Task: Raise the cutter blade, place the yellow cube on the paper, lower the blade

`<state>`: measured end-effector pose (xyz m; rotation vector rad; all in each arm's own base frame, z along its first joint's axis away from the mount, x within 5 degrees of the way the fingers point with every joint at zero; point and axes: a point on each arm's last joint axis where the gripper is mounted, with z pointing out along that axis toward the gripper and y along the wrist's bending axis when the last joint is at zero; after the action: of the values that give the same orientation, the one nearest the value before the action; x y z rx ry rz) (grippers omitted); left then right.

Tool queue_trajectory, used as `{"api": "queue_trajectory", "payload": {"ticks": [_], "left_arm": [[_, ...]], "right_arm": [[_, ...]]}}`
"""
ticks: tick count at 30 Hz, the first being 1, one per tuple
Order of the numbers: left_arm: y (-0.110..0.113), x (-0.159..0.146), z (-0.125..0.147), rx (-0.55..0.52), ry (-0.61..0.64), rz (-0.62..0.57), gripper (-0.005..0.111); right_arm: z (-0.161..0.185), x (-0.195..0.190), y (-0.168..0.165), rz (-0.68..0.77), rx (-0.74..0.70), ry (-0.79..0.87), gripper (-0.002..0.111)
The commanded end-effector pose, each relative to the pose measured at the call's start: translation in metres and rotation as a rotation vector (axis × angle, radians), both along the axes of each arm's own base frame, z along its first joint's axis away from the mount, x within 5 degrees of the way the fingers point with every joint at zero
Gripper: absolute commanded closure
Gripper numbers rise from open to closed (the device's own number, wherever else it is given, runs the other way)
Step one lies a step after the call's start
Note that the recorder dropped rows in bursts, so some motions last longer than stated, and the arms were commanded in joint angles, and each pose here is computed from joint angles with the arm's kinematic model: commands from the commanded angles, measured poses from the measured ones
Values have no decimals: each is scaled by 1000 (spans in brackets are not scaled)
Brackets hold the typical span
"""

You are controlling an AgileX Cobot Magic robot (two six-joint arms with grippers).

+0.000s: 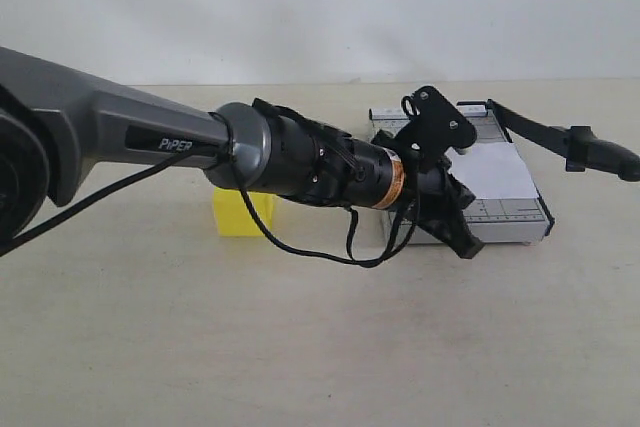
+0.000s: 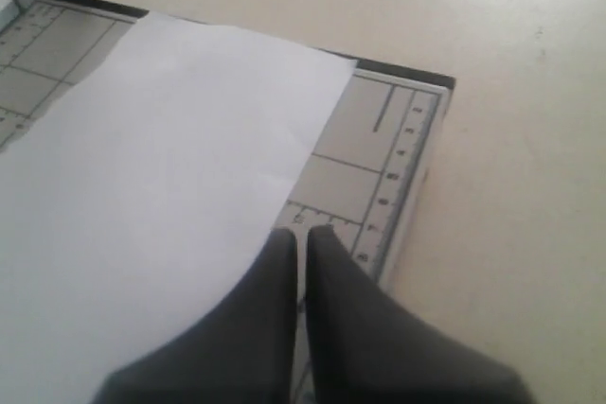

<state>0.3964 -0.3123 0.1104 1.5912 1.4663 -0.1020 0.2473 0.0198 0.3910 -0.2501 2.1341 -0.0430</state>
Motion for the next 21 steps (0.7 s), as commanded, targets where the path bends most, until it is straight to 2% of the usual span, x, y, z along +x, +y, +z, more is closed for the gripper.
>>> {"api": "queue_trajectory", "payload": {"ticks": [1,3,5,6,8,10,12,17,21], "left_arm": [[-13,-10,5,-19,1,-33,102],[-13,-10,21,-30,-24,-20,102],[-6,-8,47,5,-92,34,102],[1,-10,62,29,-129,43,102],[19,-11,68,92,-162,51,102],[42,-4,59,146,-151,110,102],[53,4,49,164,-131,135,102],[55,9,18,233,-116,99,102],[52,13,8,235,-106,96,102]], "right_arm": [[2,-2,0,3,-5,-9,109],[2,-2,0,3,-5,-7,109],[2,-2,0,3,-5,-1,109],[2,-2,0,3,-5,-1,109],[2,-2,0,3,-5,-6,109],[3,-1,0,3,-4,-17,109],[4,-1,1,4,10,-25,109],[4,-1,1,8,7,-27,109],[4,-1,1,10,3,-27,109]]}}
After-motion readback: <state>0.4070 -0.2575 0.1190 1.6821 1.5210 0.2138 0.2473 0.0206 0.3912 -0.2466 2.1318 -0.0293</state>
